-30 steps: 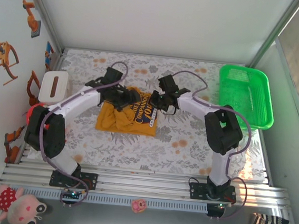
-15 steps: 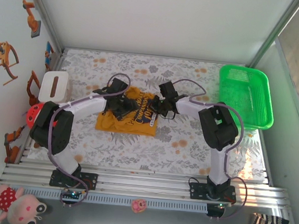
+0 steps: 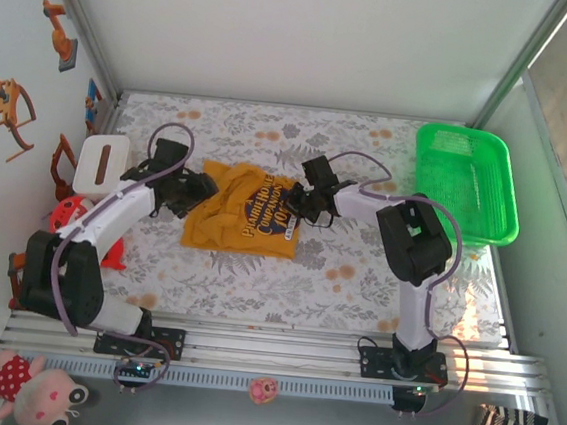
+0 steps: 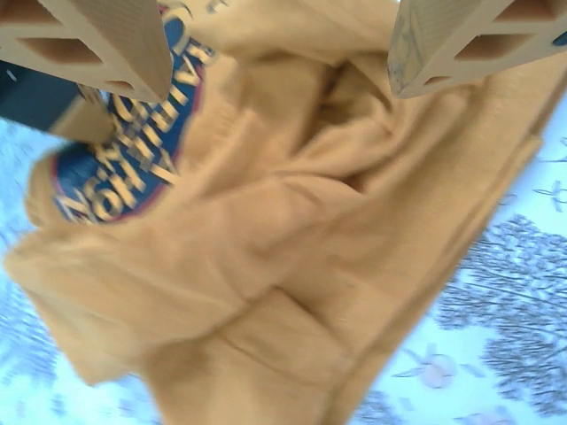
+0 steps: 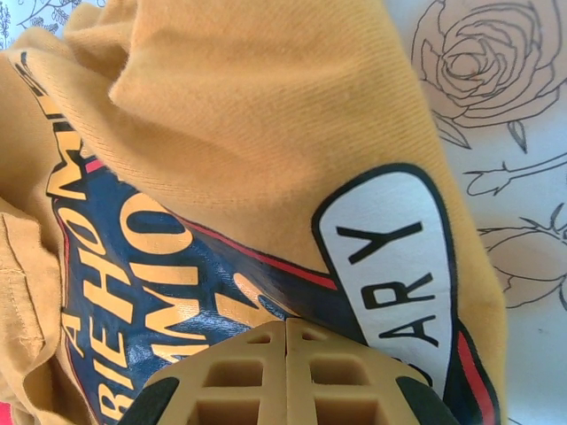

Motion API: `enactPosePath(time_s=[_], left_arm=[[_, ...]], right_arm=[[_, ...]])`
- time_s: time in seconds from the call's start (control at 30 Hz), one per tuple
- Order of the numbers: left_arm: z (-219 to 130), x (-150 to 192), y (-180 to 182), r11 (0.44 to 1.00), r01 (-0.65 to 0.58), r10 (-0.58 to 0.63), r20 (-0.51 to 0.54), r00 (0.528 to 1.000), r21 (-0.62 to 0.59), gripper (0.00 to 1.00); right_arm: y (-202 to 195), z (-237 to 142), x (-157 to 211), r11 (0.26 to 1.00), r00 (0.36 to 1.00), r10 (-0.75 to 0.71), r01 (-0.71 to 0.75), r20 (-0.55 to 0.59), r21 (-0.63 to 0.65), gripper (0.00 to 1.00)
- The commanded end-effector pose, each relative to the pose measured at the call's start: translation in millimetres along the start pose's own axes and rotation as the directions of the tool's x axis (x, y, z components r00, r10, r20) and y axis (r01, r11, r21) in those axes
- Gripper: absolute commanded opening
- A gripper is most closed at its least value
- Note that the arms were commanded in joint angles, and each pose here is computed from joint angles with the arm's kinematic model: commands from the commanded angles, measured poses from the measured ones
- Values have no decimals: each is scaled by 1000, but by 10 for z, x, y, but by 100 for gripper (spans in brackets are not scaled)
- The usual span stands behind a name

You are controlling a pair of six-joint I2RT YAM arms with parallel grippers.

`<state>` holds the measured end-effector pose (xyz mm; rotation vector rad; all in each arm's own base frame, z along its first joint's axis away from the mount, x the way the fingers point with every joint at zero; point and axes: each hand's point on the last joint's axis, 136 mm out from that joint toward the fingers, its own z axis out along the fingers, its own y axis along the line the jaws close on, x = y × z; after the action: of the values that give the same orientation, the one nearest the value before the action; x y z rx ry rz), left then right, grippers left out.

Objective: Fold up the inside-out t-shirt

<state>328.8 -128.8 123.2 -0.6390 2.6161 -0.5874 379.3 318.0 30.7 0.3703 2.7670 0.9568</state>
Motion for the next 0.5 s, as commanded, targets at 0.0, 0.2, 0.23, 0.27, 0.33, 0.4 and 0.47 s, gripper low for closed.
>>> enactPosePath(time_s=[0.0,0.2,0.23,0.27,0.33,0.4,0.47], left_arm=[[-217,191,-407,983,-162,163,-6,987,80,65],[-48,574,-437,861,-496,490,-82,868,-115,72],[0,577,-367,828,-534,526,-90,845,-172,73],[58,588,-294,795,-565,556,-108,824,-221,73],[156,597,-166,740,-604,593,-137,794,-297,74],[237,590,-67,692,-630,618,-161,769,-351,74],[303,583,-20,662,-648,634,-179,752,-377,74]], right_arm=[[-145,5,6,999,1000,21,-21,-7,48,0],[-171,31,18,998,1000,25,-25,-14,56,0],[-174,32,18,998,1000,25,-24,-14,56,0],[-180,35,24,998,1000,26,-25,-16,57,0],[-179,30,22,998,1000,26,-25,-15,56,0],[-185,30,28,998,1000,27,-26,-15,59,0],[-194,31,29,998,1000,27,-26,-14,61,0]])
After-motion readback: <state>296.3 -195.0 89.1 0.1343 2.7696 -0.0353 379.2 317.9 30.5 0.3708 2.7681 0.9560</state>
